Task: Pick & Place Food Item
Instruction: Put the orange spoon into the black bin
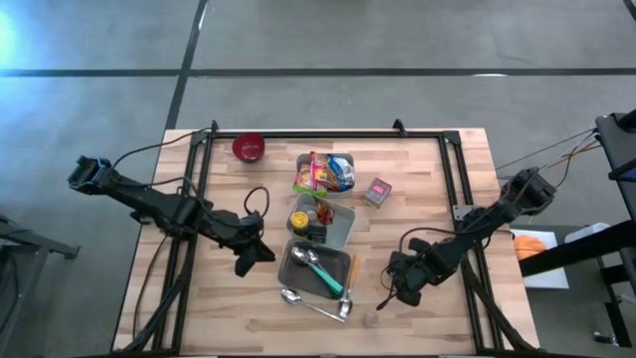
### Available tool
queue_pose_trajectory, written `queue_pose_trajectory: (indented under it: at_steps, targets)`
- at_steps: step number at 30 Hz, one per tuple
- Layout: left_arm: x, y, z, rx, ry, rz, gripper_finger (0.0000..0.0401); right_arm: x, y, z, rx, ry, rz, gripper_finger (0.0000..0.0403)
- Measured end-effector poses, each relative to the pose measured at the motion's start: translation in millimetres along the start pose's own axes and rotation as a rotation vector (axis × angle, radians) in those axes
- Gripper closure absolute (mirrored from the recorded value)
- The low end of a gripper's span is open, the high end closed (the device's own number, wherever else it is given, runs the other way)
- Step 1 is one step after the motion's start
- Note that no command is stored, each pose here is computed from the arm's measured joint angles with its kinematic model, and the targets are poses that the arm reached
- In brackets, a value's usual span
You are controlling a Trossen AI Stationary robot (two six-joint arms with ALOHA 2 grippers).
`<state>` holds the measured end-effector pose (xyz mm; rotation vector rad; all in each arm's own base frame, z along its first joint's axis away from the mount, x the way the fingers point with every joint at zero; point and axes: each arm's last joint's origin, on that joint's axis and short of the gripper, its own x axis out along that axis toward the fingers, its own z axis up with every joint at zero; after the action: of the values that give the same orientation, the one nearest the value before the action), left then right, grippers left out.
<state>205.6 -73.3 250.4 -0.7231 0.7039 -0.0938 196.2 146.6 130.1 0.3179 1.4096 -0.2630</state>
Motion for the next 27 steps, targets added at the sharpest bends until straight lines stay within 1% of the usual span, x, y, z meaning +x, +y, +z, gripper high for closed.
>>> queue_pose_trajectory:
  at_steps: [4, 7, 20, 27]
  targets:
    - [0, 0, 0, -0.001, -0.008, 0.008, 0.0334, -6, 4, 3, 0.013, -0.003, 0.018, 0.0391]
    - [0, 0, 0, -0.001, -0.011, 0.011, 0.0334, -10, 11, 6, 0.017, -0.005, 0.070, 0.0393]
    - [0, 1, 0, -0.001, -0.010, 0.012, 0.0334, -34, 29, 24, 0.011, -0.077, 0.129, 0.0396]
    - [0, 1, 0, -0.001, -0.010, 0.013, 0.0334, -54, 29, 42, 0.004, -0.115, 0.084, 0.0395]
